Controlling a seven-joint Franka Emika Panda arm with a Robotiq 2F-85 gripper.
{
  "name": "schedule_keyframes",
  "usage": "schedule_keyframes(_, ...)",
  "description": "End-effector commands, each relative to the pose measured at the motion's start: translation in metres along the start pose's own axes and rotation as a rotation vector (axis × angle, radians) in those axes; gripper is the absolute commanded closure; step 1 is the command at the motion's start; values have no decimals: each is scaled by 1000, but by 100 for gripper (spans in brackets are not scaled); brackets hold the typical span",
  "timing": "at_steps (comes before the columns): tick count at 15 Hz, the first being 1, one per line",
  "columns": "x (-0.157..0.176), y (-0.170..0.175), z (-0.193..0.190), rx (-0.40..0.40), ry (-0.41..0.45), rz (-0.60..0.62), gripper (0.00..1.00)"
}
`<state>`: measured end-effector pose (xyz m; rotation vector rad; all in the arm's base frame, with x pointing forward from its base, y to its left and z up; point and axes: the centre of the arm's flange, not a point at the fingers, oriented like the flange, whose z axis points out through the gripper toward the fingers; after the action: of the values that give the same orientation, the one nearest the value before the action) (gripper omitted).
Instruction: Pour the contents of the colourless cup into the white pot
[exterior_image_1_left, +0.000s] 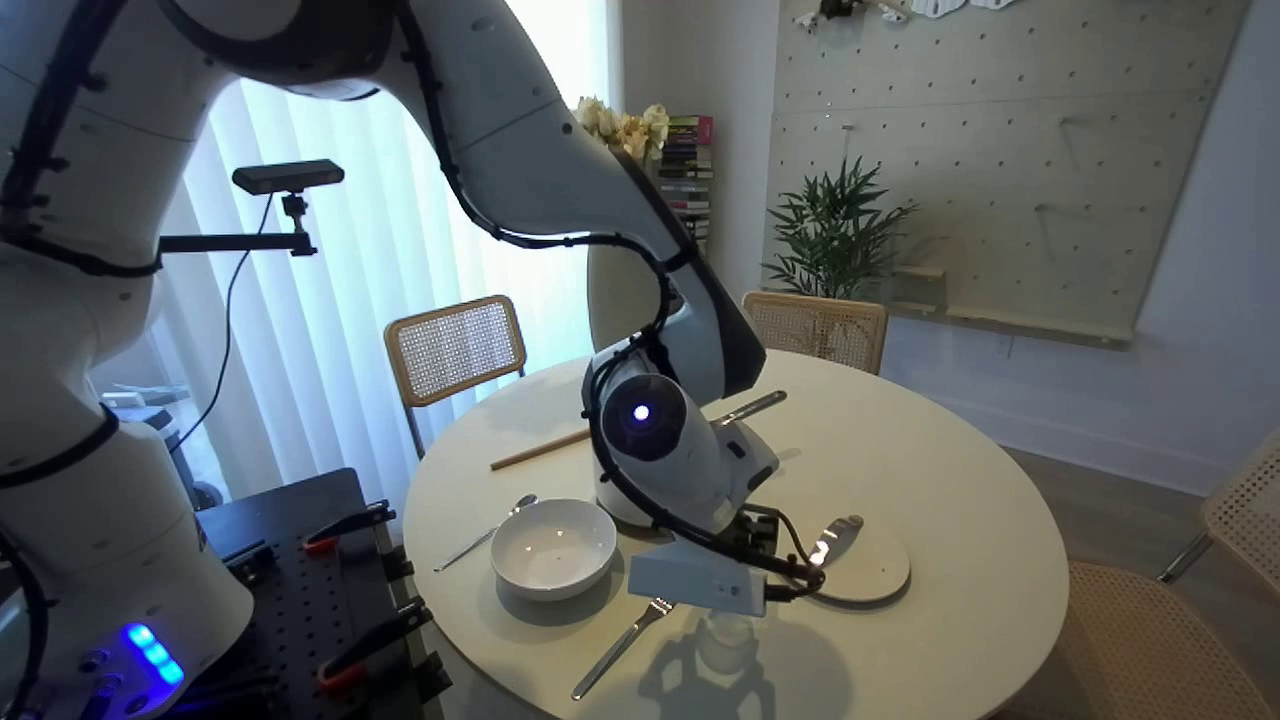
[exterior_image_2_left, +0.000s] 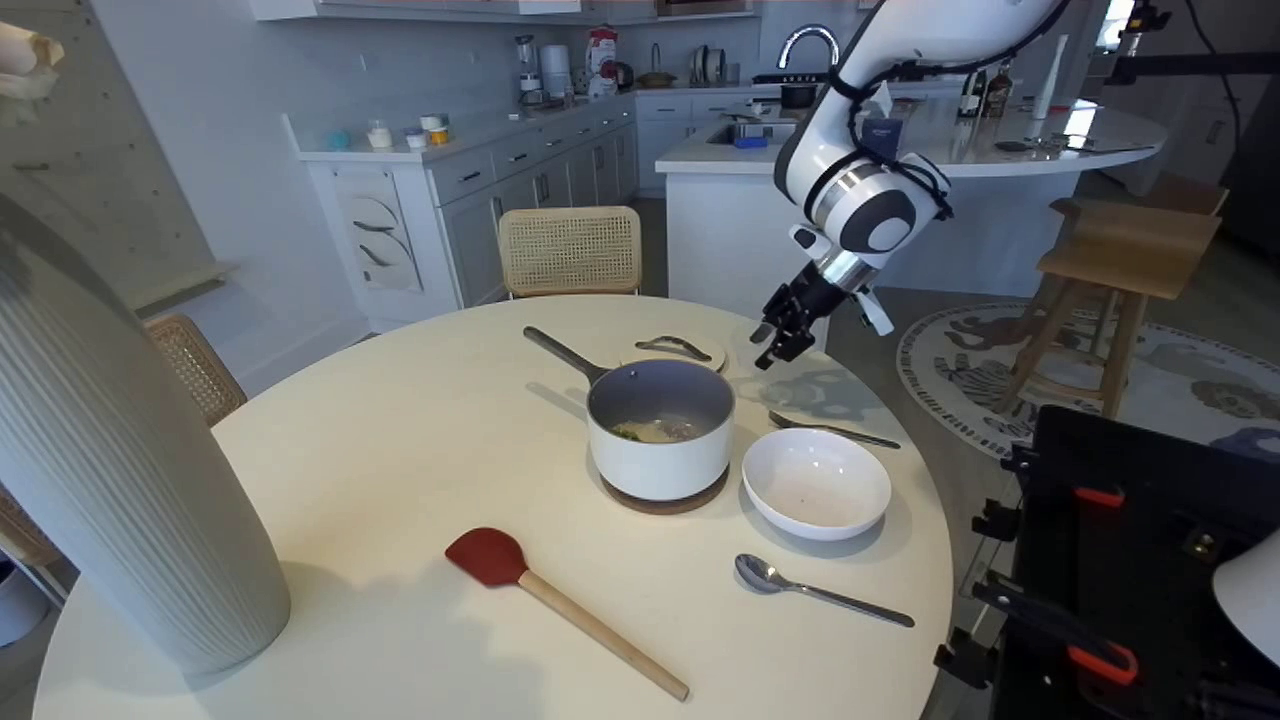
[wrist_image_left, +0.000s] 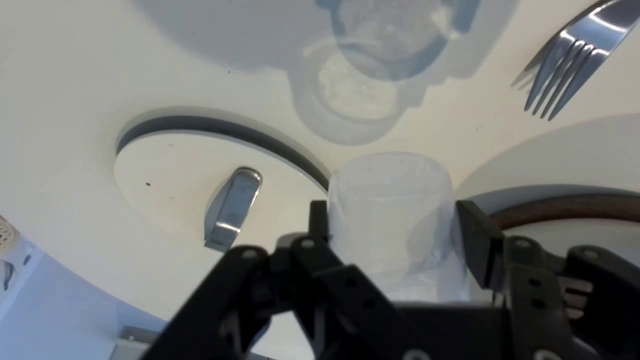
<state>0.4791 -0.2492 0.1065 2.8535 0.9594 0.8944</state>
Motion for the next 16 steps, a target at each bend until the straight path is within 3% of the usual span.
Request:
schedule_keyframes(1,-1,8,14,-11,-30,15,61)
schedule_keyframes(16,-11,10,39,12,-71,39,61)
